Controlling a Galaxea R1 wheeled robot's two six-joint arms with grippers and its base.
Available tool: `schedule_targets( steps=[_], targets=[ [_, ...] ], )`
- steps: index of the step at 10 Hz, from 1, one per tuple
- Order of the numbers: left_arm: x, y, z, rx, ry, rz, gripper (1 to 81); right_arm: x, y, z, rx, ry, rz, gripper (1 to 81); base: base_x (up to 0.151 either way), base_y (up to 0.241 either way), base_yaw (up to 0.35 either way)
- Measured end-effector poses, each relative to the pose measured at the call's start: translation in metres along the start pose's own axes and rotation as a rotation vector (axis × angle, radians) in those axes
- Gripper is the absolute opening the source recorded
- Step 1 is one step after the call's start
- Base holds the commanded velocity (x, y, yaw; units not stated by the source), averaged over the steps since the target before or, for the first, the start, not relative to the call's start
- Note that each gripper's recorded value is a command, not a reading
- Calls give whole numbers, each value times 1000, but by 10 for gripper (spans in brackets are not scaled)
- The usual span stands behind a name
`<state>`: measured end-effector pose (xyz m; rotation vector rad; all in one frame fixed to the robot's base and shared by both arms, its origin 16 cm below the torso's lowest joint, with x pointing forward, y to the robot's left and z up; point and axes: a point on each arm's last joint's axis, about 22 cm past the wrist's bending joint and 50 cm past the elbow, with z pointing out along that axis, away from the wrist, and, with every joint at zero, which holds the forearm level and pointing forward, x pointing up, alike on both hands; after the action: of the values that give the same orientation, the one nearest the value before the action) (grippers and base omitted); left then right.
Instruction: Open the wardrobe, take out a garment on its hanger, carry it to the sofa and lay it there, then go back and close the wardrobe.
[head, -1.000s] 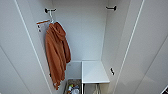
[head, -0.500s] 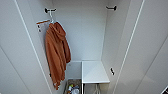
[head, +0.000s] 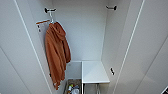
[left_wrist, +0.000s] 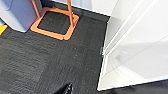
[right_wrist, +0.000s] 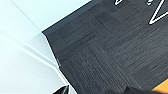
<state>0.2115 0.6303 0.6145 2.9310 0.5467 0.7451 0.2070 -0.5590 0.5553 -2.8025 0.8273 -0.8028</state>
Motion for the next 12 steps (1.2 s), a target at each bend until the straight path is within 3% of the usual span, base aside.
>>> schedule_targets(
  steps=[1, 2, 4, 5, 6, 7, 8, 10, 12],
  targets=[
    [33, -11, -1, 35, 25, -22, 811, 41, -2, 4, -3, 47, 113, 811, 0, 0, 0],
    [66, -13, 1, 52, 55, -51, 811, 65, 0, 5, -12, 58, 197, 811, 0, 0, 0],
    [109, 5, 11, 55, 62, -121, 811, 106, 0, -1, -12, 80, 277, 811, 0, 0, 0],
    [120, 15, 17, 63, 38, -148, 811, 116, -14, -2, 15, 71, 313, 811, 0, 0, 0],
    [125, 25, 22, 69, 4, -173, 811, 114, -38, 0, 55, 36, 343, 811, 0, 0, 0],
    [121, 41, 27, 54, -29, -182, 811, 97, -77, 2, 111, -41, 378, 811, 0, 0, 0],
    [103, 68, 35, 14, -78, -184, 811, 81, -118, 3, 169, -110, 400, 811, 0, 0, 0],
    [59, 161, 59, -119, -188, -191, 811, 47, -203, -1, 290, -239, 420, 811, 0, 0, 0],
    [38, 212, 72, -179, -245, -177, 811, 13, -240, -2, 332, -322, 426, 811, 0, 0, 0]
  ],
)
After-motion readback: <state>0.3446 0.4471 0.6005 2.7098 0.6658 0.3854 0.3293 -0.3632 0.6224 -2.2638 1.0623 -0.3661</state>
